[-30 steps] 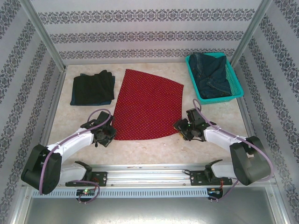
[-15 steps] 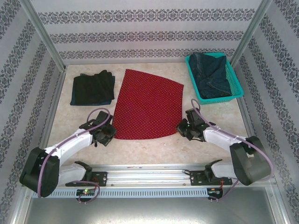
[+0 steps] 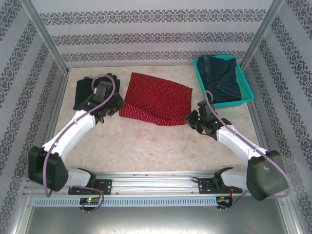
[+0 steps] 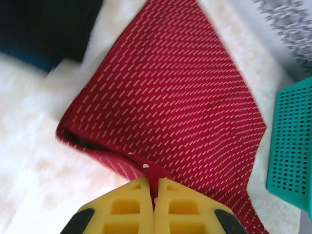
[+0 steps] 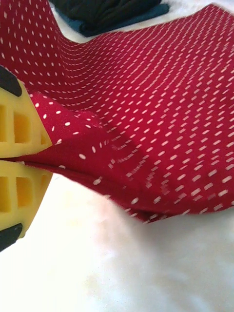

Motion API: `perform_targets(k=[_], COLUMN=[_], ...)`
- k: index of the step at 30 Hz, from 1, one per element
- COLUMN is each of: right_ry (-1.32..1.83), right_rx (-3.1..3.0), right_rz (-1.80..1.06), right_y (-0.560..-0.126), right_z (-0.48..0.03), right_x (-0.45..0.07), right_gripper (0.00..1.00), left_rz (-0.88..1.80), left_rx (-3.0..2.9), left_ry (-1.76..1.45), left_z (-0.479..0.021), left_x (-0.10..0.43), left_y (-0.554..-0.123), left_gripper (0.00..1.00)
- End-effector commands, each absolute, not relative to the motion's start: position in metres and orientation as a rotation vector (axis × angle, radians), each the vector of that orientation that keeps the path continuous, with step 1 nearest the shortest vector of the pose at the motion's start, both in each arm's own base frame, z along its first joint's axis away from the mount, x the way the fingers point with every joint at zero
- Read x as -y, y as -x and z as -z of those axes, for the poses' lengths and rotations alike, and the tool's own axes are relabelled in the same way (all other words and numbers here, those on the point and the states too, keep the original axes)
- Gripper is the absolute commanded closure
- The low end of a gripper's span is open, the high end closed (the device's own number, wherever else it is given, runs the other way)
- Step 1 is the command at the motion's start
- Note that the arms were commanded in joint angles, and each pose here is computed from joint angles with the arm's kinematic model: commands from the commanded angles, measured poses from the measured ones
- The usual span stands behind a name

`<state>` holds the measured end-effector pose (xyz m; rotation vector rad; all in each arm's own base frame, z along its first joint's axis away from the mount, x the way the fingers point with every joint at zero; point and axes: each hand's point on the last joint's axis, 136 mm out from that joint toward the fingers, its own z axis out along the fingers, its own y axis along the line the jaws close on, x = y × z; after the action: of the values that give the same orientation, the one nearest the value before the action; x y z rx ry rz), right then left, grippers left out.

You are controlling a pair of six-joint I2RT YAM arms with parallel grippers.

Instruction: Fold and stack the skirts

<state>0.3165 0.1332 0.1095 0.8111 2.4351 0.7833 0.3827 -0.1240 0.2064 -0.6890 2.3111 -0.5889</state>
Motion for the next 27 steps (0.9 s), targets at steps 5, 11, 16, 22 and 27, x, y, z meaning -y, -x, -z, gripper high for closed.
perform_targets(k=[5, 11, 16, 22, 27], right_ry=[-0.749, -0.725, -0.722, -0.712, -0.678], right_rx=[-2.341, -2.321, -2.403, -2.509, -2.556], right_rz=[-0.686, -0.567, -0.531, -0.519, -0.550], right_y=[-0.393, -0.438, -0.443, -0.427, -0.408], right_z=[-0.116, -0.104, -0.072, -0.041, -0.037], right_x=[-0.119, -0.115, -0.122, -0.131, -0.135], right_gripper=[1.00, 1.00, 1.00, 1.00, 1.00], left_rz=[0.422, 0.413, 0.369, 0.476, 0.544], left_rx=[-2.183, -2.117, -2.242, -2.426, -2.513], left_ry=[0.360, 0.306, 0.393, 0.521, 0.644], left_z=[-0.234, -0.209, -0.142, -0.068, -0.032], left_x=[0.131, 0.141, 0.133, 0.141, 0.138], left_y=[-0.486, -0.542, -0.558, -0.524, -0.465], left_gripper=[1.00, 1.00, 1.00, 1.00, 1.00])
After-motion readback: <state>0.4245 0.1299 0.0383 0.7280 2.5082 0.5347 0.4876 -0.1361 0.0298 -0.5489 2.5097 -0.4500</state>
